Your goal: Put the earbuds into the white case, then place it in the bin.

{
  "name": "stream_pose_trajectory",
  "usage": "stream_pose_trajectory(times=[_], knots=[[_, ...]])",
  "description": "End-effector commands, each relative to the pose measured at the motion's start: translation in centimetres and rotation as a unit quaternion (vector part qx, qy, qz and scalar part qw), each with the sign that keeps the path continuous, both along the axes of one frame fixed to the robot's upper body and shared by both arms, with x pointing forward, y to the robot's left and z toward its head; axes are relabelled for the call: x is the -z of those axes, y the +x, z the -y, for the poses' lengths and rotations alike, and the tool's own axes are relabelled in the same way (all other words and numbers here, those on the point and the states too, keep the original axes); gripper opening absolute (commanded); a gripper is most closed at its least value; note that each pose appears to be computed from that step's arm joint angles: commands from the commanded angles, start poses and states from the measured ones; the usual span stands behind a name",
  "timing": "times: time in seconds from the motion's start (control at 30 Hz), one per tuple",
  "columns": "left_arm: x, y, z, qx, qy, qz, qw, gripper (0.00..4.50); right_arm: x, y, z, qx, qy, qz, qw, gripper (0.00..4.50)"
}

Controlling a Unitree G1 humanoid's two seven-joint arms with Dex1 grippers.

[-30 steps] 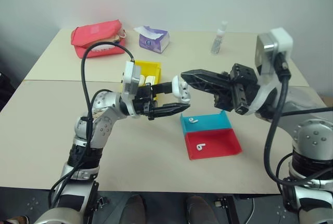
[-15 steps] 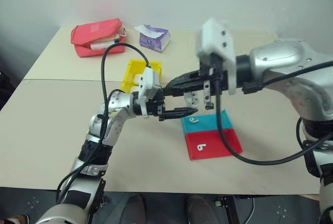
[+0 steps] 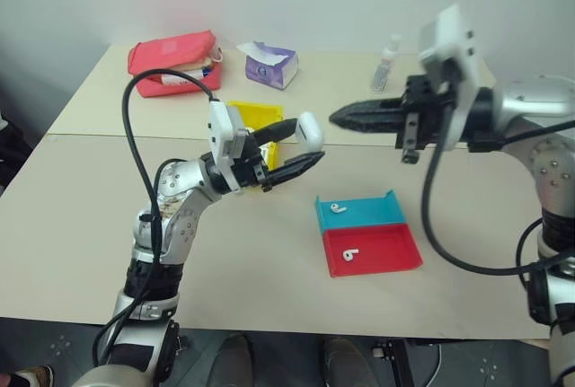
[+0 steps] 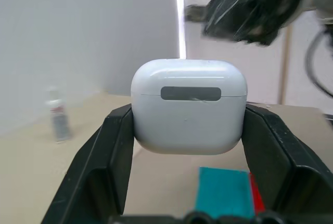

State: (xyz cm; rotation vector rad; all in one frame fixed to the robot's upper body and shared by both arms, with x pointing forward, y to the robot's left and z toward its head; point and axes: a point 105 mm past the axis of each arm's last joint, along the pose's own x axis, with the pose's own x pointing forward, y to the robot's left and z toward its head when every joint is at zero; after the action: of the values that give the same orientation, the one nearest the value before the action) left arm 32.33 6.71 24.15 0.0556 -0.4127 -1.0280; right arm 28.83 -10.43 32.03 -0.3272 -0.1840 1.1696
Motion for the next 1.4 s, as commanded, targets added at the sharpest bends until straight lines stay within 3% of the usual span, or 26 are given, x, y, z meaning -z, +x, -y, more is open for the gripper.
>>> stream_pose_trajectory(times=[0.03, 0.2, 0.53, 0.7, 0.8, 0.93, 1.17, 1.3, 1.4], knots=[[-0.7, 2.7, -2.4, -0.177, -0.031, 0.018, 0.984, 2.78, 0.5, -0.2, 1.2, 0.056, 0.017, 0.045, 0.997, 0.01], [0.7, 5.5, -4.2, -0.32, -0.05, -0.013, 0.946, 2.78, 6.0, 1.1, 0.8, 0.151, -0.059, 0.048, 0.986, 0.01], [3.1, 9.8, -5.0, -0.41, -0.011, -0.056, 0.91, 2.78, 8.9, 0.1, -0.7, 0.145, -0.068, 0.005, 0.987, 0.01], [2.9, 9.9, -4.8, -0.39, -0.011, -0.051, 0.919, 4.26, 8.6, 0.1, -0.5, 0.154, -0.059, -0.002, 0.986, 0.0], [1.9, 9.2, -5.1, -0.366, -0.028, -0.047, 0.929, 4.44, 8.7, 0.1, -0.3, 0.155, -0.057, -0.006, 0.986, 0.0], [1.6, 7.0, -6.7, -0.324, -0.023, -0.037, 0.945, 4.44, 8.8, 0.0, -0.3, 0.149, -0.047, 0.0, 0.988, 0.0], [1.5, -1.7, -10.0, -0.182, 0.099, -0.025, 0.978, 4.44, 10.4, 0.7, 0.8, 0.165, -0.011, 0.0, 0.986, 0.0], [1.2, -5.8, -11.4, -0.138, 0.151, -0.041, 0.978, 4.44, 11.5, 0.5, 1.9, 0.158, -0.025, -0.004, 0.987, 0.0], [1.1, -8.1, -12.3, -0.136, 0.173, -0.059, 0.974, 4.44, 11.6, -0.8, 2.3, 0.102, -0.026, -0.035, 0.994, 0.0]])
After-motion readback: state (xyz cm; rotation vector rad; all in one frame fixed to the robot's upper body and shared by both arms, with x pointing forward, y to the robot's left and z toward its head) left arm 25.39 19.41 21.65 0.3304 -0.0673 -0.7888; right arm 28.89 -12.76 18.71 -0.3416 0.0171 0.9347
